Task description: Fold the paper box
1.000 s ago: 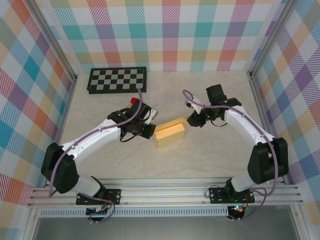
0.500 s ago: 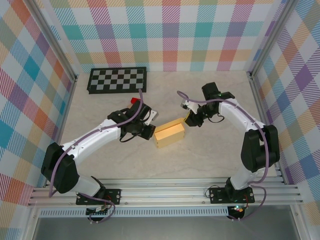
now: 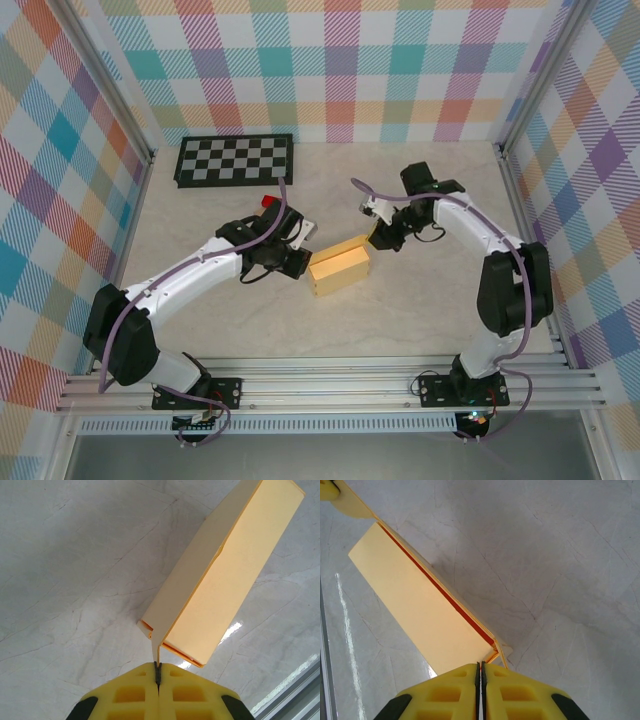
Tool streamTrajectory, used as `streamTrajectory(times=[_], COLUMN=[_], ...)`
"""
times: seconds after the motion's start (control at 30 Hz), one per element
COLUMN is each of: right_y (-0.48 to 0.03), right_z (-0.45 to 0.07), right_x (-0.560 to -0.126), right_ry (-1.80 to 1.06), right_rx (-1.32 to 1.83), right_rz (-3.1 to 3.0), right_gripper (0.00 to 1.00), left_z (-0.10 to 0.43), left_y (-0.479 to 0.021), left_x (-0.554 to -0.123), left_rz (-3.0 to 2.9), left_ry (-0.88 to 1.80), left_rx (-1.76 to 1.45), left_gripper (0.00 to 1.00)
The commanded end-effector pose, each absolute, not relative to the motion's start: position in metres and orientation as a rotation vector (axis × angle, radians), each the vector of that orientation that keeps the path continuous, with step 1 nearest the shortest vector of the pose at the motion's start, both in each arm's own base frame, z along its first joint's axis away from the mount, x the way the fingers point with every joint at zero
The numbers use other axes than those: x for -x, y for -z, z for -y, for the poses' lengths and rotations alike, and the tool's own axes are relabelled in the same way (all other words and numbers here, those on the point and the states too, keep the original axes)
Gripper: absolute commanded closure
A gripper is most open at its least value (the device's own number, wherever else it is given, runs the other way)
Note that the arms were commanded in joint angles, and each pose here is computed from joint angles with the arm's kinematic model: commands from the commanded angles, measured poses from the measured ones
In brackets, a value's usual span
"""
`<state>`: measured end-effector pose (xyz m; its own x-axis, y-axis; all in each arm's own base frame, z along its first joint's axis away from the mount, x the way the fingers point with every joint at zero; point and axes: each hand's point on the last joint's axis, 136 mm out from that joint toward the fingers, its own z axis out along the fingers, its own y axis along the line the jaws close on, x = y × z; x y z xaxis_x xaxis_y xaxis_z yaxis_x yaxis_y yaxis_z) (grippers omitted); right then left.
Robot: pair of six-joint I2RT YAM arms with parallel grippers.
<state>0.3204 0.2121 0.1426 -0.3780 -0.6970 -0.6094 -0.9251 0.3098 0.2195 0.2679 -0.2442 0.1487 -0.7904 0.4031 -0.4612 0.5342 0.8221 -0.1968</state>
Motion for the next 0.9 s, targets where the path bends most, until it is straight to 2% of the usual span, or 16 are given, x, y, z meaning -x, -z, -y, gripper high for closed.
streamTrajectory(times=[0.0, 0.27, 0.4, 0.7, 0.77, 0.87], right_y=[-0.151, -0.155, -0.155, -0.16, -0.171, -0.19], right_z=[-0.221, -0.224, -0.223, -0.219, -0.22, -0.219], right_x=[-0.318, -0.314, -0.312, -0.306, -0.309, -0.318], right_ry=[-0.813, -0.814, -0.797, -0.763, -0.782, -0.809], right_rx=[1.488, 1.506, 1.505, 1.511, 1.457, 1.337], right_rz=[-2.136, -2.133, -2.153, -2.151, -2.165, -2.217], right_gripper=[0.88, 0.92, 1.0, 1.0, 0.63, 0.55], left_z=[0.252, 0.253, 0.252, 0.249, 0.249, 0.248], left_y=[-0.156, -0.156, -0.157, -0.155, -0.155, -0.153], left_x=[-0.266, -0.268, -0.271, -0.274, -0.272, -0.271], left_rz=[-2.593, -2.594, -2.598, -2.608, -2.609, -2.611], left_ry=[0.48, 0.474, 0.456, 0.426, 0.425, 0.418], left_rx=[-0.727, -0.723, -0.704, -0.698, -0.711, -0.726], left_gripper=[1.0, 1.0, 1.0, 1.0, 1.0, 1.0])
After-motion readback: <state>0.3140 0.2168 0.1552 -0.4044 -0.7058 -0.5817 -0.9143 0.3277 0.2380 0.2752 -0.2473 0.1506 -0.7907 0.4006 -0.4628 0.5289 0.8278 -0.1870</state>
